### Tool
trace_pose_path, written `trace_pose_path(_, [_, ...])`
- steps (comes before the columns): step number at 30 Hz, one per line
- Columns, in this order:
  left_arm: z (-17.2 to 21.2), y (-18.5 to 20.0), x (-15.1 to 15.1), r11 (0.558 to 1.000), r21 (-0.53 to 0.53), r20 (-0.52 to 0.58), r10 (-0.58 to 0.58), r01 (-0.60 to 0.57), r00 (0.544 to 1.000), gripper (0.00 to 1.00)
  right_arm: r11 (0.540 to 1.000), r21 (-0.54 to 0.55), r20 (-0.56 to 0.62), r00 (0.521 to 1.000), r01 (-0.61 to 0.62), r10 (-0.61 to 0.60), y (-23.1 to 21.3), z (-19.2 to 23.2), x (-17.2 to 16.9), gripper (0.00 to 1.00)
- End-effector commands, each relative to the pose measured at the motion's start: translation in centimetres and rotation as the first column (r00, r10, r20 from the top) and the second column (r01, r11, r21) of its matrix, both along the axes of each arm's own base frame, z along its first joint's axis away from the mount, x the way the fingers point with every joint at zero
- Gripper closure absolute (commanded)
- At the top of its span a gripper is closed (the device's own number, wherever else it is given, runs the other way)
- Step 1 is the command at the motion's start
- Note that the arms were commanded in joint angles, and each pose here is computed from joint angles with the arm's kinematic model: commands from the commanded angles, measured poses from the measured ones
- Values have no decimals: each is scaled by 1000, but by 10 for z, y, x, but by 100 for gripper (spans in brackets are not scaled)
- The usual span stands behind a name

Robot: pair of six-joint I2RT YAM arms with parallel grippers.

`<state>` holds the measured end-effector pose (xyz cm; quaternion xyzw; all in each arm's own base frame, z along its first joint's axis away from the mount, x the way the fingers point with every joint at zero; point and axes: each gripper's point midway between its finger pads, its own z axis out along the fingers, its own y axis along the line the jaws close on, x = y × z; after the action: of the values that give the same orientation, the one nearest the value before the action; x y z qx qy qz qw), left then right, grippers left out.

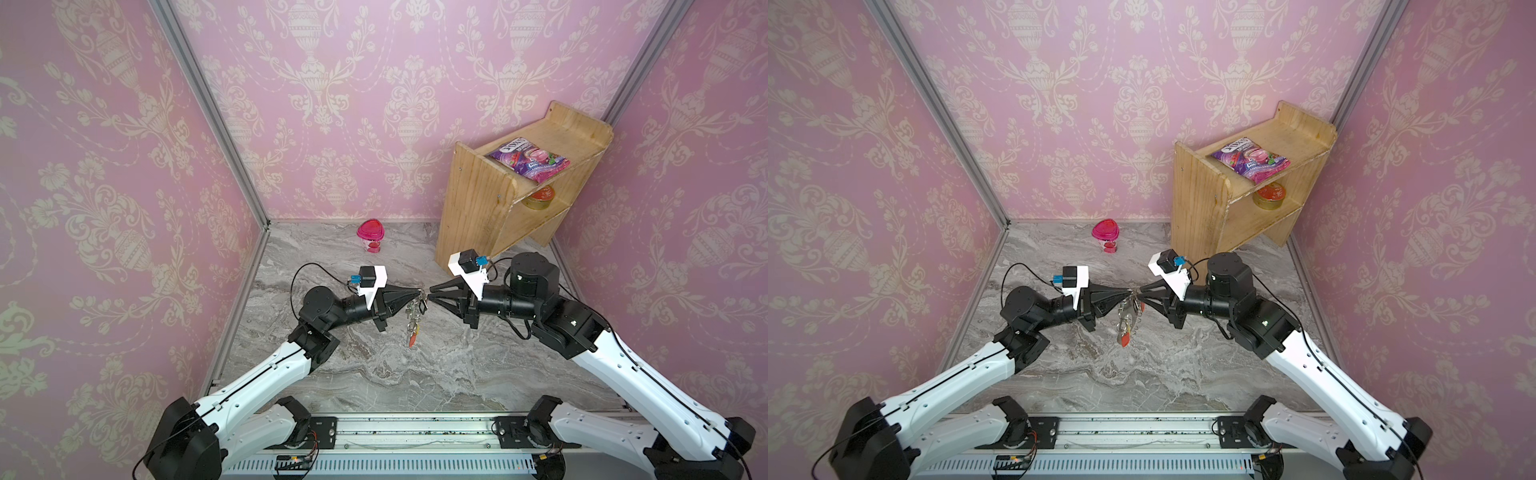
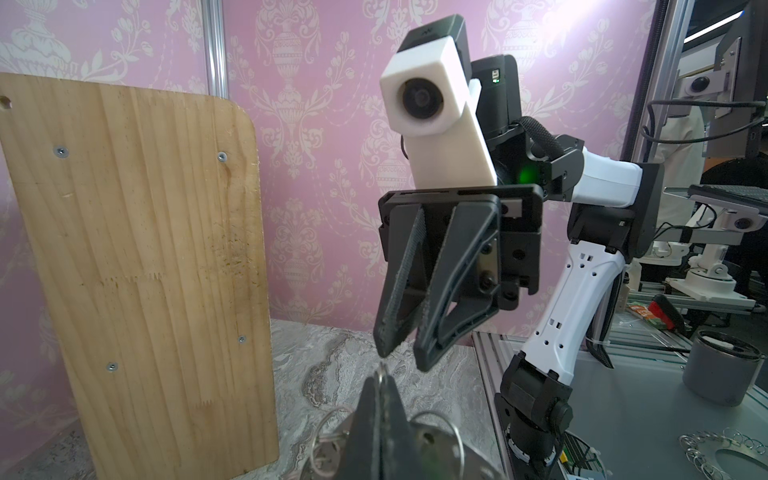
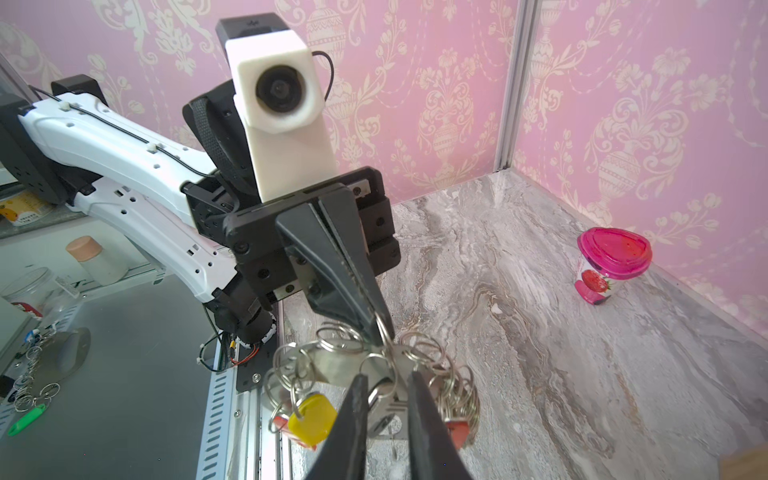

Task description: Put the keys on the keyring

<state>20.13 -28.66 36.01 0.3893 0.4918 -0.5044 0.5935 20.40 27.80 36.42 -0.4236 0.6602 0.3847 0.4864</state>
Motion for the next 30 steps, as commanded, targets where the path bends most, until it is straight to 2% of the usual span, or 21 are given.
trace_pose_path(1, [10, 0, -9, 1000, -11, 54, -24, 25, 998, 100, 999, 28, -17, 999, -40, 40, 7, -3, -1, 83])
trace_pose_path(16, [12, 1, -11, 999, -15, 52, -32, 33, 998, 100, 998, 34, -37, 997, -60, 61, 14, -10, 3, 86])
trace_pose_path(30, [12, 0, -13, 999, -16, 49, -45, 46, 998, 100, 997, 47, -34, 997, -64, 66, 17, -8, 5, 95])
